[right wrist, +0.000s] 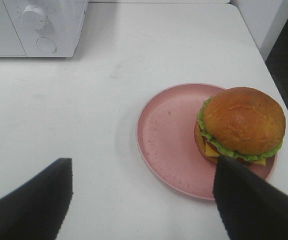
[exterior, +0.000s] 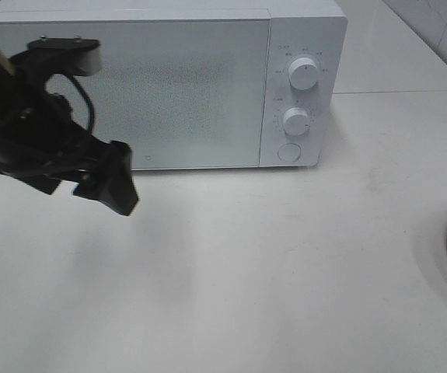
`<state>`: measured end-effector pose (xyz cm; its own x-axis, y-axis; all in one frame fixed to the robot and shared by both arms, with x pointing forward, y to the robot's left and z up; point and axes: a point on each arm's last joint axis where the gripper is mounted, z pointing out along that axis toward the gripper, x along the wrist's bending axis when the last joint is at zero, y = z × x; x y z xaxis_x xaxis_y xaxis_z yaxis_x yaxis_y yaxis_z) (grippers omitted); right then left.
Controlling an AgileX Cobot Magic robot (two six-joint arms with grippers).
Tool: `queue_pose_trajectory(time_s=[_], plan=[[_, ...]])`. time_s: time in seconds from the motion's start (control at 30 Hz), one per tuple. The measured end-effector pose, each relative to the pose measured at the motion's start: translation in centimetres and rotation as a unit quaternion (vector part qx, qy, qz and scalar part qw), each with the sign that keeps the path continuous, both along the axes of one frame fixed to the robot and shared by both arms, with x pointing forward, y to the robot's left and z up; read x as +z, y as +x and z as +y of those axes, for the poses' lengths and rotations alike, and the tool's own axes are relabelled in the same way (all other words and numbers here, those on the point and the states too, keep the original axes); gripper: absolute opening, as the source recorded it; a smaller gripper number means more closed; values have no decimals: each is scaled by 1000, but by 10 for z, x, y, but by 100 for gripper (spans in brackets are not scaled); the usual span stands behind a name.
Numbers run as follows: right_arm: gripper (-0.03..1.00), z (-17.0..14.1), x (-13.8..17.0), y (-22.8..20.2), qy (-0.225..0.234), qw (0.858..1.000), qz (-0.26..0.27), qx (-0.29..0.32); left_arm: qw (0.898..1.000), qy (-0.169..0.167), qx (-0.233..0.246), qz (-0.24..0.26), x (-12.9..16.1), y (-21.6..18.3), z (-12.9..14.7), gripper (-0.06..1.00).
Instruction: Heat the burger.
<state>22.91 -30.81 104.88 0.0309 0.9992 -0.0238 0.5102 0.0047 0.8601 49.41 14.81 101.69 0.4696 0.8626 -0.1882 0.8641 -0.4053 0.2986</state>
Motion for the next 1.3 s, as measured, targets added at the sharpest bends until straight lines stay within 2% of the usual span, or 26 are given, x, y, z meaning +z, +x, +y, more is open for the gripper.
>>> queue_pose_trajectory(time_s=[0.07, 0.1, 0.13, 0.2, 0.23, 0.27, 0.33, 0.37, 0.43, 0.47, 0.53, 0.57, 0.7, 0.73, 0.8, 0.9, 1.0, 1.07, 1.27, 1.3], plan=[[77, 0, 0, 0, 0, 1000, 0, 0, 1000, 5, 13, 8, 2, 1, 10, 99], [77, 0, 0, 0, 0, 1000, 0, 0, 999, 11, 37, 17, 7, 4, 29, 99], [77, 0, 0, 0, 0, 1000, 0, 0, 999, 11, 37, 17, 7, 4, 29, 99], [77, 0, 0, 0, 0, 1000, 0, 0, 996, 19, 81, 28, 16, 5, 59, 99], [77, 0, 0, 0, 0, 1000, 0, 0, 996, 19, 81, 28, 16, 5, 59, 99], [77, 0, 0, 0, 0, 1000, 0, 0, 993, 31, 104, 39, 21, 3, 77, 99], [77, 0, 0, 0, 0, 1000, 0, 0, 992, 39, 116, 43, 23, 2, 86, 99], [77, 0, 0, 0, 0, 1000, 0, 0, 988, 51, 137, 50, 27, -2, 102, 99], [77, 0, 0, 0, 0, 1000, 0, 0, 987, 54, 145, 52, 30, -4, 108, 99], [77, 0, 0, 0, 0, 1000, 0, 0, 983, 58, 165, 55, 37, -10, 122, 99], [77, 0, 0, 0, 0, 1000, 0, 0, 981, 60, 175, 56, 40, -13, 128, 99], [77, 0, 0, 0, 0, 1000, 0, 0, 978, 59, 196, 49, 45, -23, 138, 99], [77, 0, 0, 0, 0, 1000, 0, 0, 973, 59, 220, 35, 48, -48, 147, 99], [77, 0, 0, 0, 0, 1000, 0, 0, 973, 59, 220, 35, 48, -48, 147, 99], [77, 0, 0, 0, 0, 1000, 0, 0, 973, 63, 222, 18, 48, -76, 149, 99], [77, 0, 0, 0, 0, 1000, 0, 0, 973, 64, 222, 11, 48, -84, 149, 99], [77, 0, 0, 0, 0, 1000, 0, 0, 972, 69, 223, -15, 50, -106, 150, 99], [77, 0, 0, 0, 0, 1000, 0, 0, 970, 65, 229, -57, 48, -132, 151, 99], [77, 0, 0, 0, 0, 1000, 0, 0, 967, 57, 231, -91, 44, -157, 150, 99], [77, 0, 0, 0, 0, 1000, 0, 0, 965, 53, 233, -110, 41, -167, 150, 99]])
